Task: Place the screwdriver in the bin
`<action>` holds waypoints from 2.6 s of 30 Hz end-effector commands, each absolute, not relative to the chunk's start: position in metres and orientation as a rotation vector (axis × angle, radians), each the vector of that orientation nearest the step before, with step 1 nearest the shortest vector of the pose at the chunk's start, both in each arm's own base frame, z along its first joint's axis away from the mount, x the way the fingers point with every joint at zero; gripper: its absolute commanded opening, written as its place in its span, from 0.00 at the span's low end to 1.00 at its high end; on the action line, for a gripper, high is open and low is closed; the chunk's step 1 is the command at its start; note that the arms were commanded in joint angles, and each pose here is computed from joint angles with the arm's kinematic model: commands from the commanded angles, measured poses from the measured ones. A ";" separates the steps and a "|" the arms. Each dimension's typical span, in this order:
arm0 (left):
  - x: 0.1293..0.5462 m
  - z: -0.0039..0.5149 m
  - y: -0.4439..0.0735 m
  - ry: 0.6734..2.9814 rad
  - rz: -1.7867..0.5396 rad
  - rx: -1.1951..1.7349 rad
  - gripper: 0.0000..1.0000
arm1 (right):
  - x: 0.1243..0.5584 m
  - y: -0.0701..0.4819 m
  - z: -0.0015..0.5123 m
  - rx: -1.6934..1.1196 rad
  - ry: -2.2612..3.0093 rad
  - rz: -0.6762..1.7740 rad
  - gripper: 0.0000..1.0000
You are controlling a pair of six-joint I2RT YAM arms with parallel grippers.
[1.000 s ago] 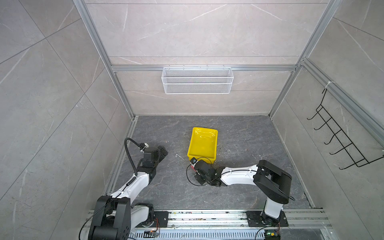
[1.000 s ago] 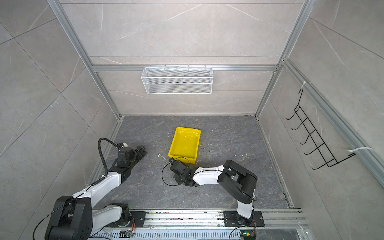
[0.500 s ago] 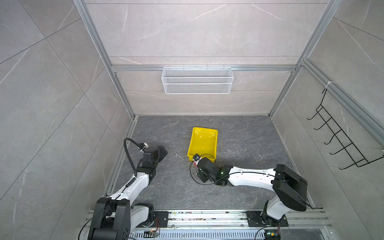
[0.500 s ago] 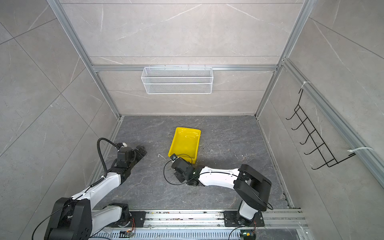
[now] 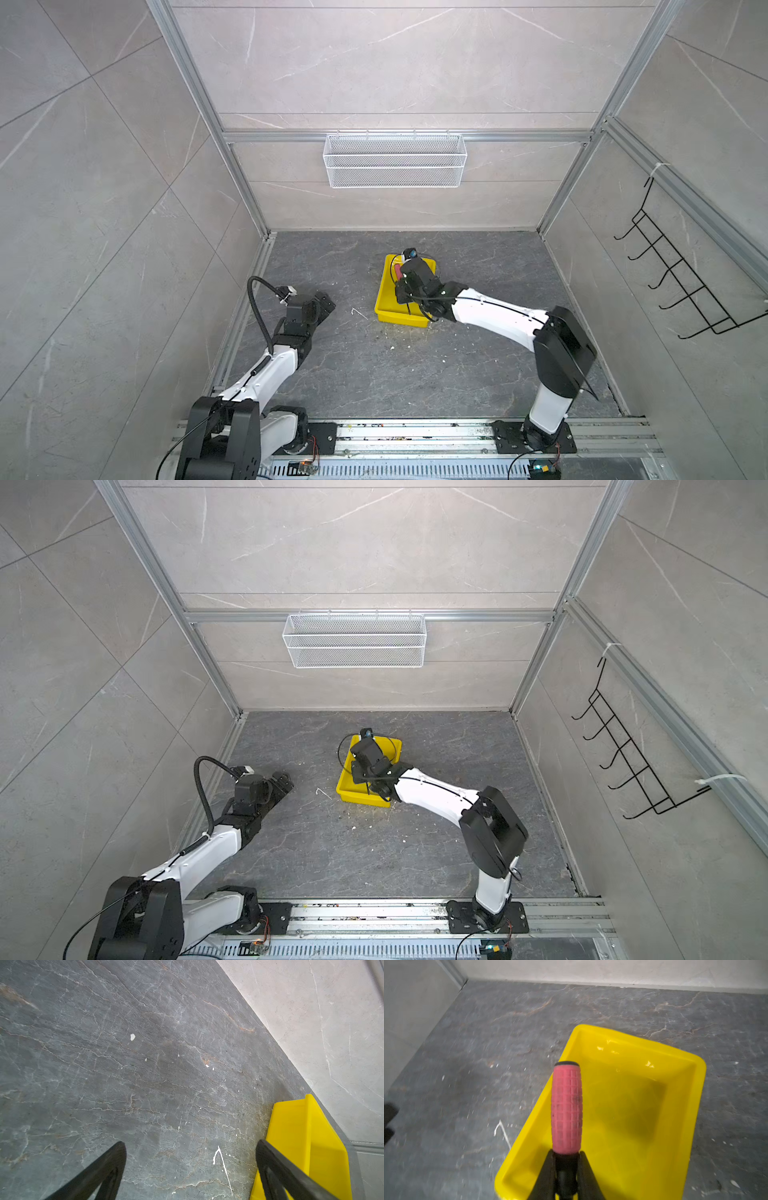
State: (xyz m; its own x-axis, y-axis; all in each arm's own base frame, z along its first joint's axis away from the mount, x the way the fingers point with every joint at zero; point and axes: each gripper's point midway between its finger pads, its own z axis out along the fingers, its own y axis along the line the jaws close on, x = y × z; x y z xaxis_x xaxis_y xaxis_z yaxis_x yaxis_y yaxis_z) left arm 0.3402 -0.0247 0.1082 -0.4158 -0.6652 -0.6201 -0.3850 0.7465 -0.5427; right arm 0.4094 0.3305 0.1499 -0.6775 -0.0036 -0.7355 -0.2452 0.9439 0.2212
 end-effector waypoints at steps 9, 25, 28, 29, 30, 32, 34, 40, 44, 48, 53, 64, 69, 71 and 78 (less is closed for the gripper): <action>0.348 0.117 -0.023 2.028 -0.392 -0.778 0.98 | 0.452 0.345 0.069 0.318 2.477 0.516 0.08; 0.349 0.121 -0.018 2.040 -0.337 -0.767 0.98 | 0.461 0.344 0.067 0.341 2.483 0.491 0.41; 0.349 0.121 -0.018 2.029 -0.340 -0.757 0.97 | 0.463 0.339 0.088 0.332 2.460 0.512 0.44; 0.350 0.123 -0.020 2.025 -0.349 -0.742 0.96 | 0.463 0.334 0.097 0.337 2.450 0.512 0.44; 0.350 0.123 -0.020 2.025 -0.349 -0.735 0.95 | 0.463 0.328 0.105 0.339 2.439 0.509 0.44; 0.350 0.126 -0.019 2.020 -0.343 -0.728 0.95 | 0.457 0.313 0.122 0.331 2.407 0.493 0.45; 0.348 0.127 -0.016 2.022 -0.324 -0.740 0.97 | 0.445 0.291 0.137 0.322 2.378 0.464 0.47; 0.347 0.124 -0.016 2.035 -0.322 -0.760 0.97 | 0.390 0.219 0.165 0.221 2.340 0.342 0.52; 0.345 0.120 -0.016 2.049 -0.321 -0.780 0.98 | 0.355 0.160 0.171 0.165 2.269 0.120 0.57; 0.346 0.120 -0.017 2.052 -0.327 -0.780 0.98 | 0.332 0.113 0.169 0.150 2.161 -0.015 0.68; 0.343 0.123 -0.014 2.044 -0.315 -0.779 0.98 | 0.336 0.066 0.186 0.210 2.048 -0.264 0.75; 0.348 0.116 -0.018 2.085 -0.315 -0.779 1.00 | 0.381 0.002 0.162 0.328 1.915 -0.473 0.92; 0.348 0.115 -0.017 2.078 -0.315 -0.785 1.00 | 0.393 -0.003 0.154 0.298 1.914 -0.393 0.94; 0.349 0.115 -0.018 2.083 -0.320 -0.783 1.00 | 0.395 -0.002 0.153 0.290 1.922 -0.366 0.94; 0.352 0.111 -0.020 2.095 -0.326 -0.786 1.00 | 0.382 0.000 0.151 0.260 1.941 -0.332 0.93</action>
State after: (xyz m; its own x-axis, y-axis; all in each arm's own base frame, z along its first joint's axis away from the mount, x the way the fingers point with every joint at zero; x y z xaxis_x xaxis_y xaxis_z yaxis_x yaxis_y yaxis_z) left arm 0.3403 -0.0201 0.0954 -0.4717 -0.6283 -0.6186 -0.4287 0.7765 -0.4618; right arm 0.3892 -0.0024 0.1469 -0.3924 0.0322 -0.9192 0.3622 0.9241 -0.1222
